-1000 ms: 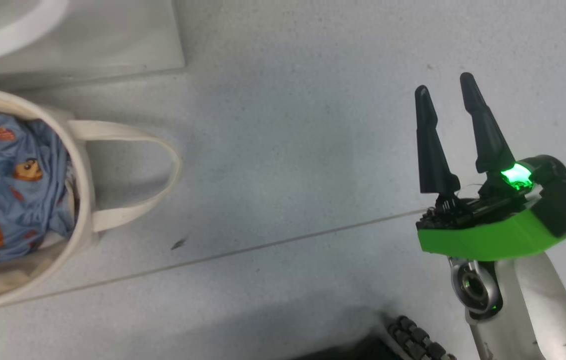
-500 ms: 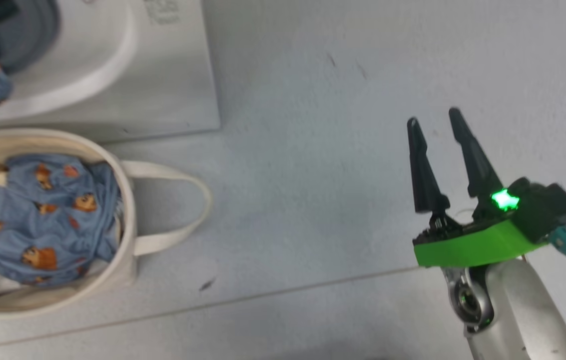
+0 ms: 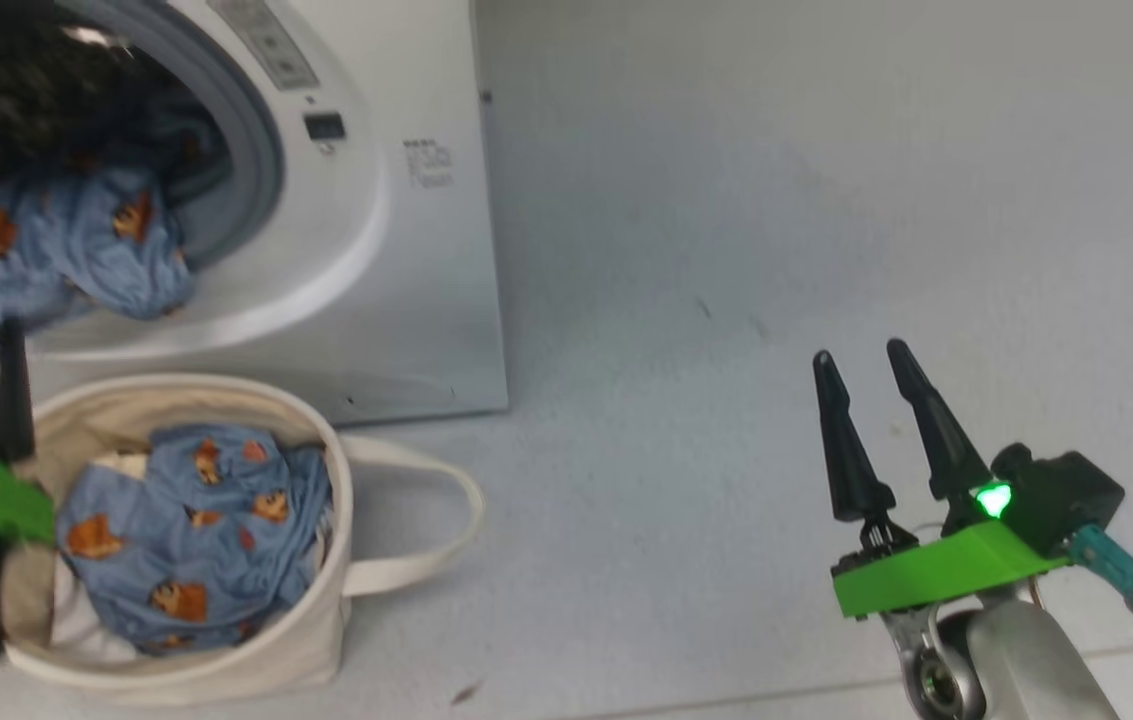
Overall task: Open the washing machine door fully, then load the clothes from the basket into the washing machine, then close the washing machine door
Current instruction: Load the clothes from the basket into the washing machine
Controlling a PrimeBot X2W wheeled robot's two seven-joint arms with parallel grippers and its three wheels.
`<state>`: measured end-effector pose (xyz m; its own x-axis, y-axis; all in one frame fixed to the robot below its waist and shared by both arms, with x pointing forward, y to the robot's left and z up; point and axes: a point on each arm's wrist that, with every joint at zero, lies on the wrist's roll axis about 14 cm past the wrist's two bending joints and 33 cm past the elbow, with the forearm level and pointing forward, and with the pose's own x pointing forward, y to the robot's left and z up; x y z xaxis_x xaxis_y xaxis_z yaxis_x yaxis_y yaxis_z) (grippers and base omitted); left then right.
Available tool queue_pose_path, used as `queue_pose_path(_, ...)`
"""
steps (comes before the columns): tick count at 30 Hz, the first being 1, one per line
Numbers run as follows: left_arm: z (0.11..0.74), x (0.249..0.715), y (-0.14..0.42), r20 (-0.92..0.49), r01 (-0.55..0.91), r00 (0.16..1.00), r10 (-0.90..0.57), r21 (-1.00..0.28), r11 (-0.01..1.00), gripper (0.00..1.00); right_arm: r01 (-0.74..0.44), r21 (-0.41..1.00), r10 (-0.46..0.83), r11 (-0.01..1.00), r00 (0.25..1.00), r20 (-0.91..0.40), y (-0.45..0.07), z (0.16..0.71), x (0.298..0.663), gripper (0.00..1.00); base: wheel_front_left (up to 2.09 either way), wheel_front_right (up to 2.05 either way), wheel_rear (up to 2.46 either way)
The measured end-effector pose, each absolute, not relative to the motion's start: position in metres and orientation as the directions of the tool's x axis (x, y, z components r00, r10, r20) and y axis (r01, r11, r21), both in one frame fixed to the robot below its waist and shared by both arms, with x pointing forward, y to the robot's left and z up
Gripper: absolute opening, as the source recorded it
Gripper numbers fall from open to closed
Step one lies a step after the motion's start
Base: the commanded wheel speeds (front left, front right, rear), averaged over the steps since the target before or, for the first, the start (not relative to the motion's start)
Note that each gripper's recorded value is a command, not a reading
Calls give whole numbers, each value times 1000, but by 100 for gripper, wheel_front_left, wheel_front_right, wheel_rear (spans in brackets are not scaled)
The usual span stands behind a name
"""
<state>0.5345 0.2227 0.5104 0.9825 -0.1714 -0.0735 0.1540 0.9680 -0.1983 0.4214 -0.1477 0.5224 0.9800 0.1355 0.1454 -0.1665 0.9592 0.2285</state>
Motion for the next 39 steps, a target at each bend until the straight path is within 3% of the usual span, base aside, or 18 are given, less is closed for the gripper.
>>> queue_pose_path(7, 506, 458, 233, -52, 50, 996, -66, -265, 963, 100, -189, 239, 143, 952, 970, 197, -148, 545, 394, 100, 0, 0, 0)
queue_pose_path(15, 488, 394, 240, -81, -3, 997, -18, -251, 968, 100, -186, 246, 129, 951, 964, 231, -154, 557, 373, 100, 0, 0, 0)
queue_pose_path(28, 509, 386, 237, -7, 16, 1000, -19, -231, 973, 100, -151, 246, 100, 957, 973, 210, -167, 553, 360, 100, 0, 0, 0)
queue_pose_path(39, 497, 385, 243, -42, -1, 999, -8, -217, 976, 100, -149, 248, 101, 957, 975, 197, -167, 549, 362, 100, 0, 0, 0)
